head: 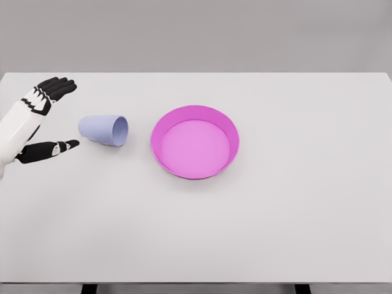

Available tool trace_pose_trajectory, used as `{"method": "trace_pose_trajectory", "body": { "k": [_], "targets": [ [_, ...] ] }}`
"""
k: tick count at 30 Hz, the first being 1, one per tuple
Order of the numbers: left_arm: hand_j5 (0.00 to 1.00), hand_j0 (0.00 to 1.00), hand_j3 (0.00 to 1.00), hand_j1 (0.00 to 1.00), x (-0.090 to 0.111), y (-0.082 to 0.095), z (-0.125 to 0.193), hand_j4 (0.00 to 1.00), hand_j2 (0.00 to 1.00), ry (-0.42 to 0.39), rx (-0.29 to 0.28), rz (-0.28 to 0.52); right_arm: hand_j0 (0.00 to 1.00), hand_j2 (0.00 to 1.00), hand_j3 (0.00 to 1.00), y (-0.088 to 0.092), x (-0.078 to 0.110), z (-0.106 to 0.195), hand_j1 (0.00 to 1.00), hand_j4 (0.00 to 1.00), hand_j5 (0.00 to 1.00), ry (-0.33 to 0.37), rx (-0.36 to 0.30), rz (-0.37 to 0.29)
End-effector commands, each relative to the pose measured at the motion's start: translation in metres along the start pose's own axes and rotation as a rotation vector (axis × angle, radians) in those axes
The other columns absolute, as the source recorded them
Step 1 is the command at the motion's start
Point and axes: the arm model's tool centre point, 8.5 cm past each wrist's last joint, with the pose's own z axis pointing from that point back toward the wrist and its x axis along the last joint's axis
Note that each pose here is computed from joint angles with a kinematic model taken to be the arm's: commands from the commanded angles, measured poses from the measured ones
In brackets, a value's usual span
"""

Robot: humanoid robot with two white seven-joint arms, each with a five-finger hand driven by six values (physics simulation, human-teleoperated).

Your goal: Flip the cup with left arm and place it on the plate

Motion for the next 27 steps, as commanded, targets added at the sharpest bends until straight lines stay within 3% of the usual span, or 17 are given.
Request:
{"method": "trace_pose_trajectory", "body": {
  "k": [1, 5, 10, 13, 14, 17, 25, 26, 27],
  "targets": [
    [1.0, 1.0, 1.0, 1.0, 0.001, 0.001, 0.0, 1.0, 1.0, -0.002, 0.003, 0.002, 1.0, 1.0, 1.0, 0.0, 0.0, 0.0, 1.0, 1.0, 1.0, -0.001, -0.002, -0.006],
    [1.0, 1.0, 1.0, 1.0, 0.0, 0.002, 0.0, 1.0, 1.0, -0.006, -0.02, -0.024, 1.0, 1.0, 1.0, 0.0, -0.002, 0.0, 1.0, 1.0, 1.0, 0.002, -0.002, -0.003],
    [1.0, 1.0, 1.0, 1.0, -0.004, 0.004, 0.003, 1.0, 1.0, -0.018, -0.093, -0.16, 1.0, 1.0, 1.0, 0.0, -0.002, 0.0, 1.0, 1.0, 1.0, 0.003, -0.002, -0.002],
    [1.0, 1.0, 1.0, 1.0, -0.006, 0.005, 0.004, 1.0, 1.0, -0.012, -0.1, -0.175, 1.0, 1.0, 1.0, 0.0, -0.002, 0.0, 1.0, 1.0, 1.0, 0.003, -0.002, 0.0],
    [1.0, 1.0, 1.0, 1.0, -0.009, 0.013, 0.007, 1.0, 1.0, 0.006, -0.081, -0.189, 1.0, 1.0, 1.0, 0.0, -0.001, 0.0, 1.0, 1.0, 1.0, 0.002, -0.002, 0.0],
    [1.0, 1.0, 1.0, 1.0, -0.01, 0.014, 0.008, 1.0, 1.0, 0.018, -0.046, -0.176, 1.0, 1.0, 1.0, 0.0, -0.001, 0.0, 1.0, 1.0, 1.0, 0.002, -0.002, 0.0],
    [1.0, 1.0, 1.0, 1.0, -0.014, 0.018, 0.017, 1.0, 1.0, 0.065, -0.065, -0.138, 1.0, 1.0, 1.0, 0.0, -0.001, 0.0, 1.0, 1.0, 1.0, 0.002, -0.002, 0.0],
    [1.0, 1.0, 1.0, 1.0, -0.015, 0.023, 0.018, 1.0, 1.0, 0.072, -0.084, -0.152, 1.0, 1.0, 1.0, 0.0, -0.002, 0.0, 1.0, 1.0, 1.0, 0.003, -0.002, 0.0],
    [1.0, 1.0, 1.0, 1.0, -0.016, 0.016, 0.018, 1.0, 1.0, 0.082, -0.145, -0.141, 1.0, 1.0, 1.0, 0.0, -0.001, 0.0, 1.0, 1.0, 1.0, 0.002, -0.002, 0.0]
  ]
}}
